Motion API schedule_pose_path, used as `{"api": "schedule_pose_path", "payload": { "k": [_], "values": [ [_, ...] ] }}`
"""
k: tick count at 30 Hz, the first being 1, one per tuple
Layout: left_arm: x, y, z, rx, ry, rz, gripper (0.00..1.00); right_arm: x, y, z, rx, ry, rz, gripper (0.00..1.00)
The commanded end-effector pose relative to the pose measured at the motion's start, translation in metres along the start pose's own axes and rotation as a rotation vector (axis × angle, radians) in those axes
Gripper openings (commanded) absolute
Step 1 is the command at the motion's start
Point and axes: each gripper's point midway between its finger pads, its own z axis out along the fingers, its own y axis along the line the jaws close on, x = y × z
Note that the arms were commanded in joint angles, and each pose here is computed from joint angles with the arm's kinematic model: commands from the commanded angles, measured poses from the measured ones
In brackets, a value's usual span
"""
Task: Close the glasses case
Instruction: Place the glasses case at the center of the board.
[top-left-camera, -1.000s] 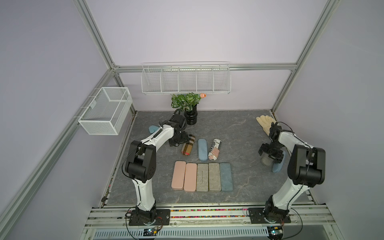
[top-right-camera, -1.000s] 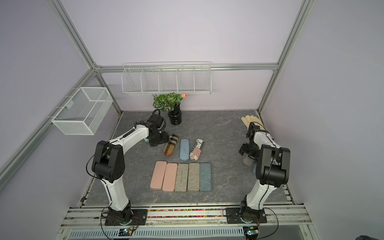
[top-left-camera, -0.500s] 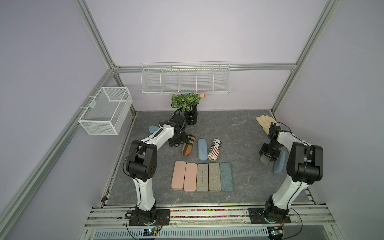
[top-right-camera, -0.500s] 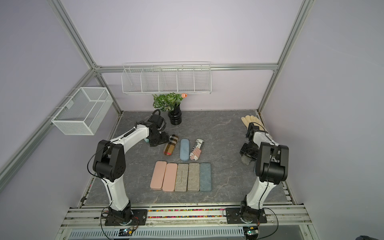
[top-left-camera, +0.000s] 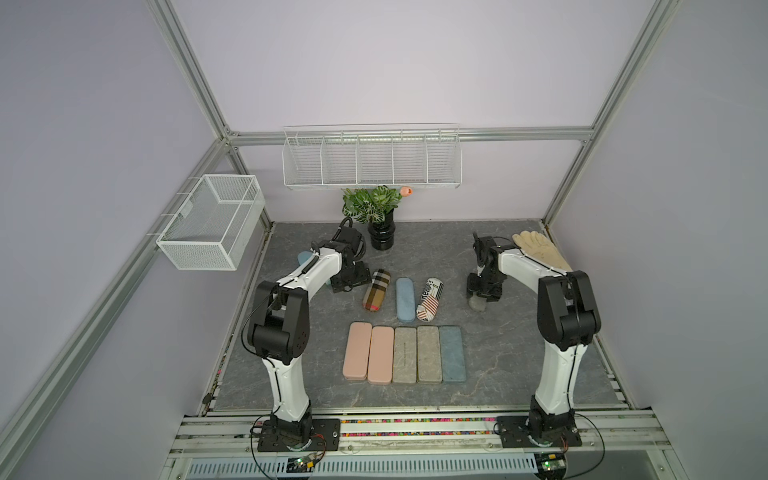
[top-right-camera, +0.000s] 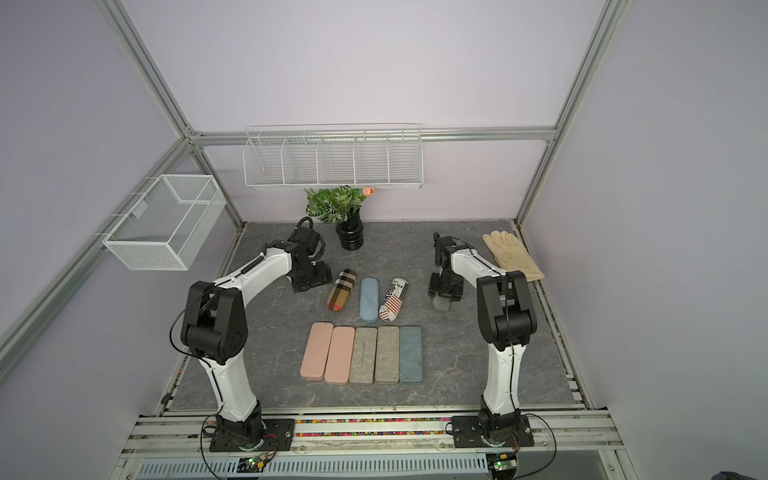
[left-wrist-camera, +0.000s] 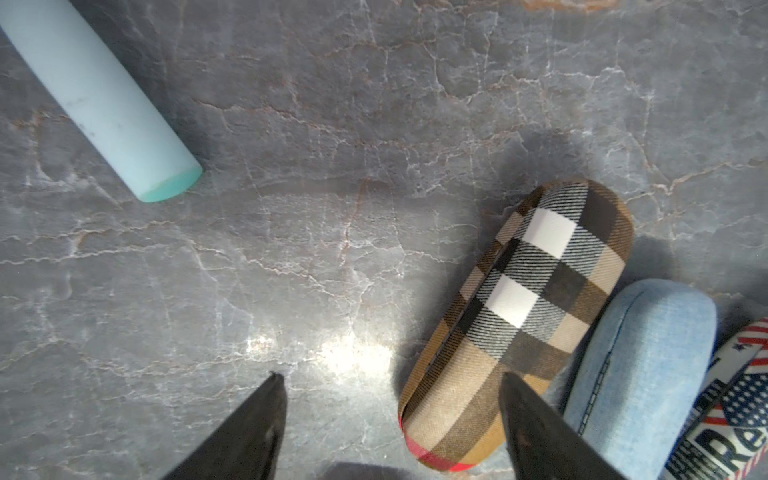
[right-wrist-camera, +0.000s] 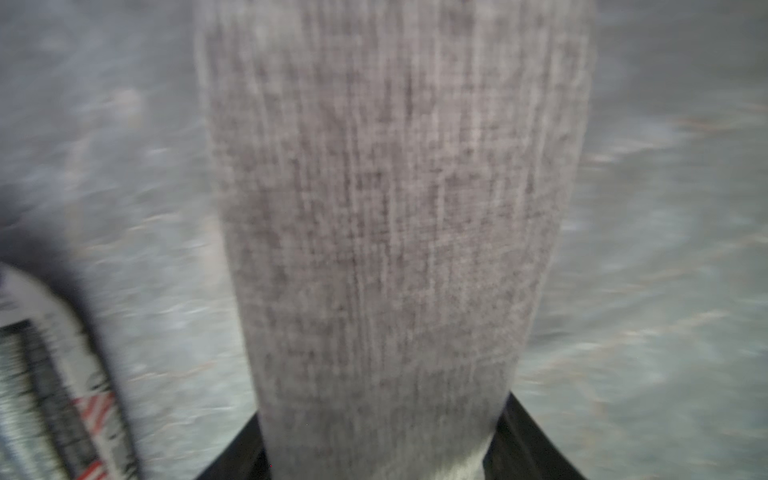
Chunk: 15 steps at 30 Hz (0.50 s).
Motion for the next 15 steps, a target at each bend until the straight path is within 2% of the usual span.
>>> {"api": "schedule_pose_path", "payload": {
  "k": [1,15],
  "values": [
    [0.000,0.006,-0.014,-0.007,-0.024,0.001,0.81,0.015,0.018,0.009,0.011,0.060,0.006,0.50],
    [0.007,0.017,-0.025,-0.011,-0.038,-0.017,0.81,0.048,0.078,0.014,0.011,0.086,-0.064,0.51]
  ]
}}
